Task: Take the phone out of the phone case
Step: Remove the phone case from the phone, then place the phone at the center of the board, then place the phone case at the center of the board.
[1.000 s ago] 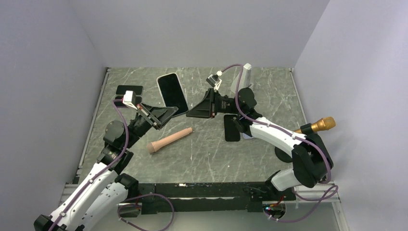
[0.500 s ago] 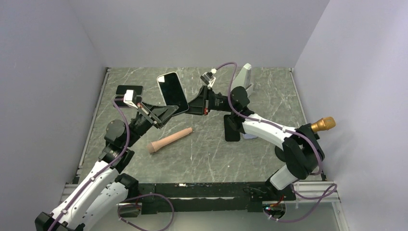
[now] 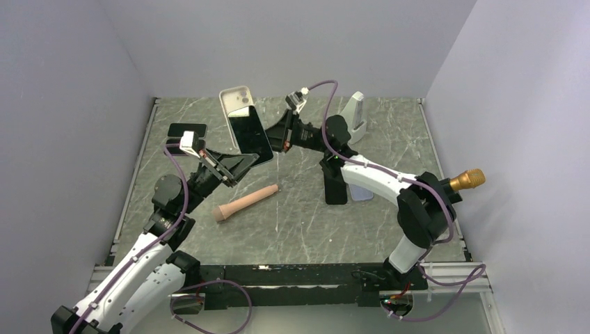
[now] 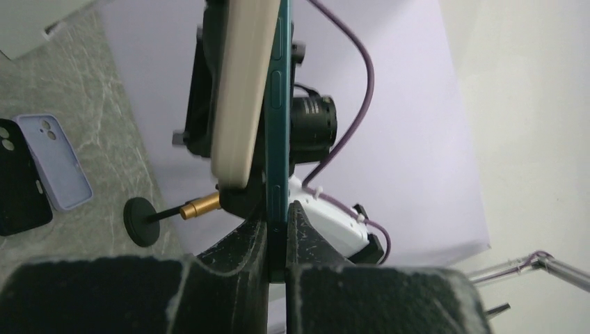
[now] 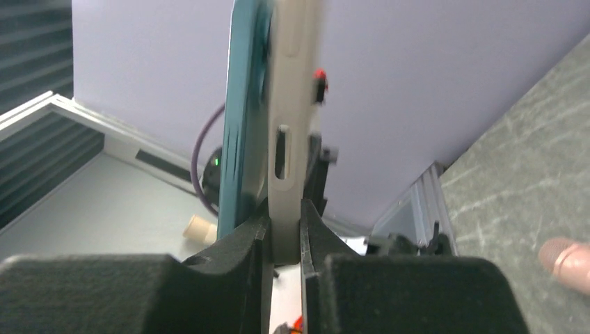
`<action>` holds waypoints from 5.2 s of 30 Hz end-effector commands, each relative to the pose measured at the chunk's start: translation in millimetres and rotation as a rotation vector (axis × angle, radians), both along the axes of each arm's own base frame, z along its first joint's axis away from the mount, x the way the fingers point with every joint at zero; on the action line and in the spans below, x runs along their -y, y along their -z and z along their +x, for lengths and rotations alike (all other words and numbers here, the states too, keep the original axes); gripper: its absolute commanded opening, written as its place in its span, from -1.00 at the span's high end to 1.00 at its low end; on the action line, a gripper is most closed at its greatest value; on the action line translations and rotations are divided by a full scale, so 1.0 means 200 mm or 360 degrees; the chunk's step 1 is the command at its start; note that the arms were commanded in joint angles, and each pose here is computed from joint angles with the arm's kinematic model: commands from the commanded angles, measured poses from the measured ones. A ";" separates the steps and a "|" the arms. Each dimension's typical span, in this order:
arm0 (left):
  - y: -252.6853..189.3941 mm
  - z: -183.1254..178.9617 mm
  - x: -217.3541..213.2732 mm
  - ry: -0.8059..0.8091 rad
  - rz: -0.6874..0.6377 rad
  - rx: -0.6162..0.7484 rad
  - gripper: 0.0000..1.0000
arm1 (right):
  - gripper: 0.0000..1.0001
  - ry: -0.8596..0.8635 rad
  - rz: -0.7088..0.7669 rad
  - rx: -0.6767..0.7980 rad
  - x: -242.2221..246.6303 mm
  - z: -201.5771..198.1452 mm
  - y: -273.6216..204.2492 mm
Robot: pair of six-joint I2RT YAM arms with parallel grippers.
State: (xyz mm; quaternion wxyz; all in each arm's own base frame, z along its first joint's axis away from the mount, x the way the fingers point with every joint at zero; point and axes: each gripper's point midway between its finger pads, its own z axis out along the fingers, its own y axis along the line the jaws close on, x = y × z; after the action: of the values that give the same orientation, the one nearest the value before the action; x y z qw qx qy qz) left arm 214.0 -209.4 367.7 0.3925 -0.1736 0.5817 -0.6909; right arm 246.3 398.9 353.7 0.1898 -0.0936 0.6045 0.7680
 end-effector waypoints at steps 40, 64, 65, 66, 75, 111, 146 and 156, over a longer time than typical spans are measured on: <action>0.91 0.68 -1.01 -0.1773 0.0390 -0.0883 1.00 | 1.00 0.1042 -0.1260 0.0093 0.71 -0.01 0.51; 1.48 0.81 -1.33 -0.1985 0.0025 -0.1116 1.00 | 1.00 0.1029 -0.1121 0.0135 0.72 -0.06 0.42; 1.49 0.81 -1.33 -0.1986 0.0022 -0.1123 1.00 | 1.00 0.1032 -0.1115 0.0139 0.72 -0.07 0.42; 1.50 0.82 -1.32 -0.1979 0.0022 -0.1124 1.00 | 1.00 0.1037 -0.1113 0.0138 0.72 -0.06 0.42; 1.60 0.89 -1.27 -0.1885 -0.0008 -0.1238 0.95 | 1.00 0.1003 -0.1121 0.0101 0.70 -0.07 0.48; 1.22 0.54 -0.92 -0.1081 0.0566 -0.1362 -0.99 | 1.00 0.0600 -0.1144 -0.0307 0.71 -0.01 1.02; 0.61 0.06 -0.40 -0.0291 0.1298 -0.0169 -0.99 | -0.40 0.0889 -0.1607 -0.0312 0.93 0.11 1.27; -0.08 -0.02 -0.55 -0.0754 0.1225 0.0382 -0.99 | -1.00 0.1365 -0.1746 0.0237 1.25 0.10 0.52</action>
State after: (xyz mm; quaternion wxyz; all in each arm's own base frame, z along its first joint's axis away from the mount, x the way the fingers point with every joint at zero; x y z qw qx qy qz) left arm 221.4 -115.2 316.8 0.5436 -0.0848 0.7579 -0.3506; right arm 274.1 194.4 206.1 0.3789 0.0285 0.8778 0.2916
